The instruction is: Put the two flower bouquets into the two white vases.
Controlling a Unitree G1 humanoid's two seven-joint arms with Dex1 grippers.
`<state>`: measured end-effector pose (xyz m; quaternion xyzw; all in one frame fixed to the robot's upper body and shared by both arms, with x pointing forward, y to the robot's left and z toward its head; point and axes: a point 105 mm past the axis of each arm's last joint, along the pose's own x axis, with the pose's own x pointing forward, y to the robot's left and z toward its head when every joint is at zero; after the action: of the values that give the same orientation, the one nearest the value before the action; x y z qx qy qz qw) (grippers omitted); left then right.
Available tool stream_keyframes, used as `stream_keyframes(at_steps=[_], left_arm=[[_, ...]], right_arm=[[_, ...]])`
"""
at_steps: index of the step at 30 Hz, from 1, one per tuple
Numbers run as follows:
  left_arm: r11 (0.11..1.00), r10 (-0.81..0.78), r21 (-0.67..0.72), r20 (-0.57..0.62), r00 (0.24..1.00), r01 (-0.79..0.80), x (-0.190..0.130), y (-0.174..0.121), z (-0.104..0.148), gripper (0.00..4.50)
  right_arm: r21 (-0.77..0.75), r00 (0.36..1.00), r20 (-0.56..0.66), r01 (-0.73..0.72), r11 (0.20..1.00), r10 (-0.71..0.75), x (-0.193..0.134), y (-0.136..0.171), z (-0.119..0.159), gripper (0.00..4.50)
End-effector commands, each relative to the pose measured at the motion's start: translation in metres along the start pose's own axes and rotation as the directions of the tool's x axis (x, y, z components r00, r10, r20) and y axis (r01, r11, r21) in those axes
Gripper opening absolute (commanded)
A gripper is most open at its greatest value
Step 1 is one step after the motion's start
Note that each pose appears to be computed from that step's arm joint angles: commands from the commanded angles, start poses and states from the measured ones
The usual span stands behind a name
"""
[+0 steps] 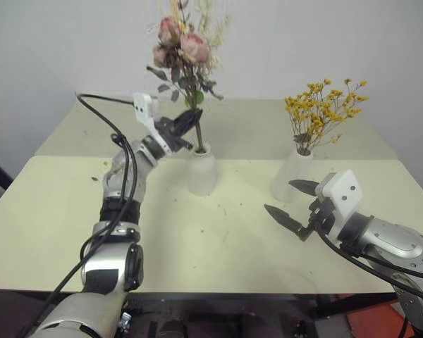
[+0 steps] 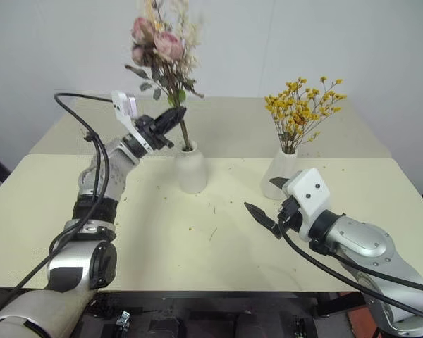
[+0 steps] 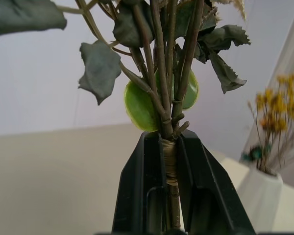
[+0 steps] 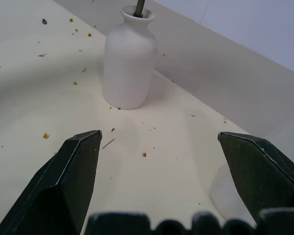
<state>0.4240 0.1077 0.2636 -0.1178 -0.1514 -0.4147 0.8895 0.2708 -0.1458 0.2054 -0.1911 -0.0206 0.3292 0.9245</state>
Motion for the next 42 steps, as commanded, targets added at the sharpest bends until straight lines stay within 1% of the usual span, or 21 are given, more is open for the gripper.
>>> stream_keyframes(at_steps=[1,4,8,10,11,16,19,21,25,28,33,36,38,42], left_arm=[[0.996,-0.031,0.089,0.054,0.998,0.026,0.001,-0.007,0.019,0.1],[0.993,-0.031,0.113,0.07,0.997,0.023,-0.007,-0.005,0.013,0.1],[0.993,-0.031,0.116,0.095,0.995,0.02,-0.011,-0.006,0.011,0.1],[0.991,-0.063,0.125,0.086,0.994,0.052,-0.012,-0.012,0.009,0.83],[0.989,-0.079,0.134,0.078,0.994,0.068,-0.013,-0.014,0.008,1.06],[0.98,-0.119,0.167,0.038,0.992,0.111,-0.018,-0.021,0.003,2.78],[0.968,-0.154,0.201,-0.007,0.988,0.152,-0.026,-0.026,0.001,3.77],[0.968,-0.13,0.207,-0.056,0.99,0.139,-0.03,-0.022,-0.002,4.44],[0.966,-0.049,0.244,-0.145,0.988,0.083,-0.033,-0.009,-0.009,4.47],[0.959,-0.006,0.277,-0.206,0.979,0.064,-0.03,-0.004,-0.008,4.47],[0.941,-0.094,0.289,-0.279,0.956,0.177,-0.031,-0.016,0.009,4.47],[0.932,-0.128,0.282,-0.333,0.934,0.228,-0.045,-0.02,0.018,4.47],[0.926,-0.109,0.301,-0.36,0.927,0.226,-0.057,-0.017,0.023,4.47],[0.933,-0.07,0.309,-0.349,0.935,0.185,-0.08,-0.012,0.042,4.47]], right_arm=[[-0.036,0.999,0.036,0.01,0.999,-0.008,-0.002,0.0,0.009,4.5],[-0.034,0.999,0.034,0.01,0.999,-0.009,-0.002,0.001,0.008,4.5],[-0.035,0.999,0.033,0.01,0.999,-0.009,-0.002,0.0,0.007,4.5],[-0.039,0.999,0.035,0.007,0.999,-0.006,-0.001,0.0,0.007,4.5],[-0.04,0.999,0.036,0.007,0.999,-0.005,-0.001,-0.001,0.007,4.5],[-0.044,0.999,0.037,0.004,0.999,-0.003,0.001,-0.002,0.006,4.5],[-0.044,0.999,0.037,0.003,0.999,-0.001,0.002,-0.002,0.005,4.5],[-0.045,0.999,0.037,0.001,0.999,0.001,0.003,-0.001,0.004,4.5],[-0.047,0.999,0.042,-0.001,0.999,0.003,0.004,-0.002,0.003,4.5],[-0.047,0.999,0.049,-0.001,0.999,0.003,0.006,-0.002,0.003,4.5],[-0.05,0.999,0.052,0.005,0.999,-0.003,0.008,-0.003,0.002,4.5],[-0.05,0.999,0.052,0.012,0.999,-0.009,0.007,-0.003,0.002,4.5],[-0.05,0.999,0.049,0.02,0.999,-0.017,0.006,-0.004,0.001,4.5],[-0.049,0.999,0.038,0.031,0.998,-0.029,0.002,-0.006,-0.002,4.5]])
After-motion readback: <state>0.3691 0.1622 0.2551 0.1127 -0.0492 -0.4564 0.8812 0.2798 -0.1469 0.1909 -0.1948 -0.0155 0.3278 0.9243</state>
